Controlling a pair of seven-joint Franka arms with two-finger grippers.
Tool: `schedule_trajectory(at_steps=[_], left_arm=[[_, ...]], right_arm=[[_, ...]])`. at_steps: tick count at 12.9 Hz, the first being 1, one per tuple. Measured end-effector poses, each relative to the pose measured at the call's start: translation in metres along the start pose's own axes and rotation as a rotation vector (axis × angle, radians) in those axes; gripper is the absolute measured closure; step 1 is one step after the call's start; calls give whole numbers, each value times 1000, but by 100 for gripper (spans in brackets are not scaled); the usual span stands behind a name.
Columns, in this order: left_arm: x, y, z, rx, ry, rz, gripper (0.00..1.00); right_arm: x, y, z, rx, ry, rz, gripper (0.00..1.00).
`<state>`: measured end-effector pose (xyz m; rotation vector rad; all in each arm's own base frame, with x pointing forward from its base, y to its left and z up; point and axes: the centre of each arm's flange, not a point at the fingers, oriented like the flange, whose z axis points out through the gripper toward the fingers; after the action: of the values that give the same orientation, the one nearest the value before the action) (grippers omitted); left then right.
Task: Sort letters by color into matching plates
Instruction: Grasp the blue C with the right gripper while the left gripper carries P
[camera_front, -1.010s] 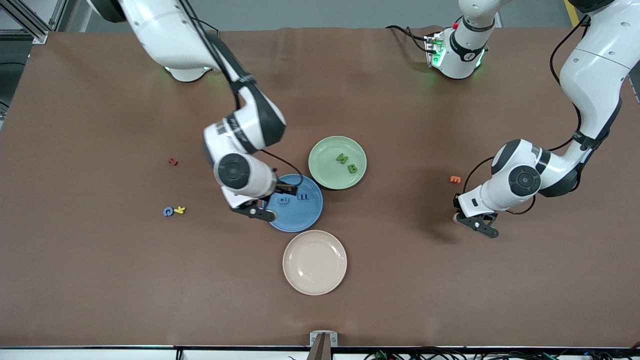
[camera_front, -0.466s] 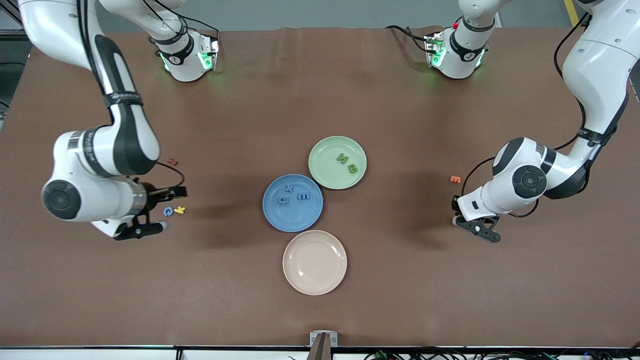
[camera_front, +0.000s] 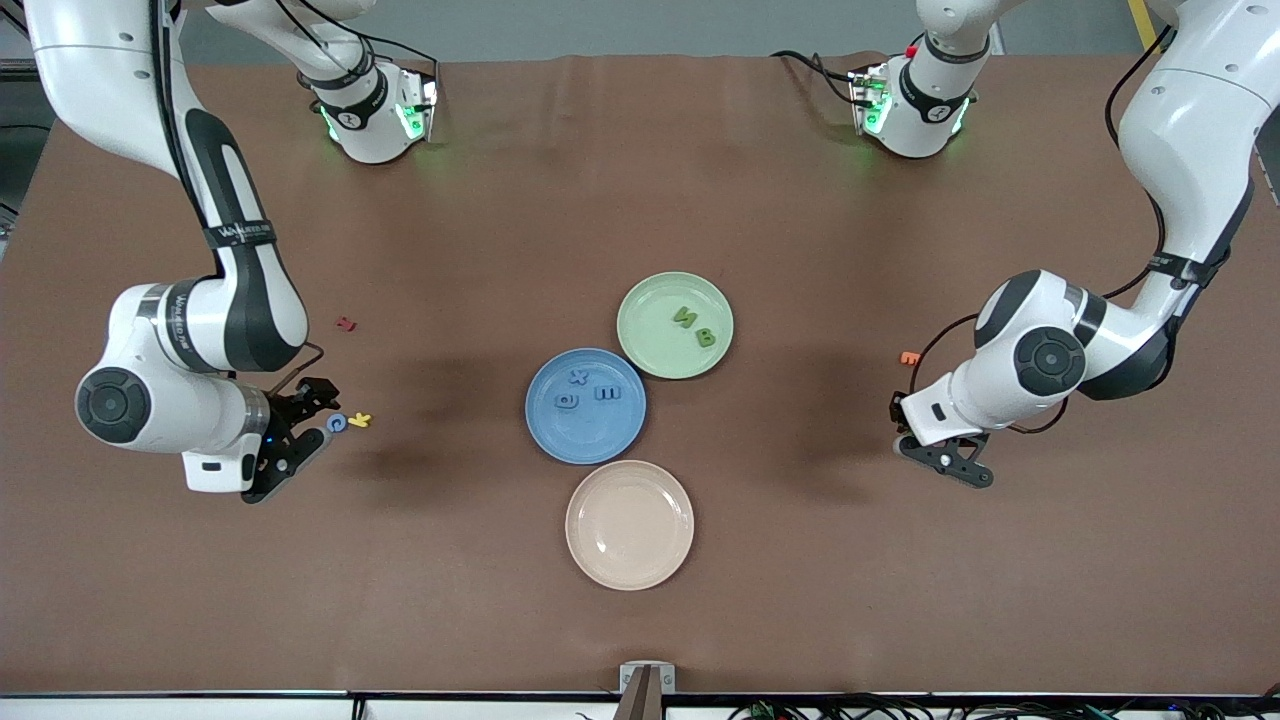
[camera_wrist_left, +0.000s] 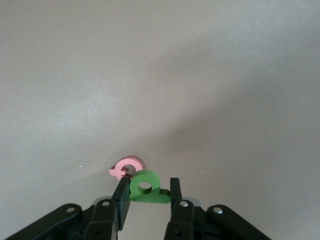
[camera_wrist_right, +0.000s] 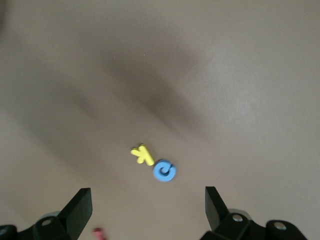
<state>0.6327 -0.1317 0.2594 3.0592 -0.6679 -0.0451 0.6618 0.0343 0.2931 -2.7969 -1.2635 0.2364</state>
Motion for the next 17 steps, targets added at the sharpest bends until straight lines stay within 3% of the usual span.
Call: schedule_trajectory(at_steps=[6, 8, 12, 17], left_arm=[[21, 57, -22, -5, -26, -95, 64], [24, 78, -22, -1, -30, -134, 64], [26, 115, -21, 4, -33, -207, 64], [26, 172, -20, 11, -36, -263, 64]], right_arm=[[-33, 14, 56, -54, 26, -321, 0], [-40, 12, 71, -55, 26, -346, 0], [-48, -3, 108, -82, 40, -391, 11], [-45, -4, 117, -108, 56, -397, 15]])
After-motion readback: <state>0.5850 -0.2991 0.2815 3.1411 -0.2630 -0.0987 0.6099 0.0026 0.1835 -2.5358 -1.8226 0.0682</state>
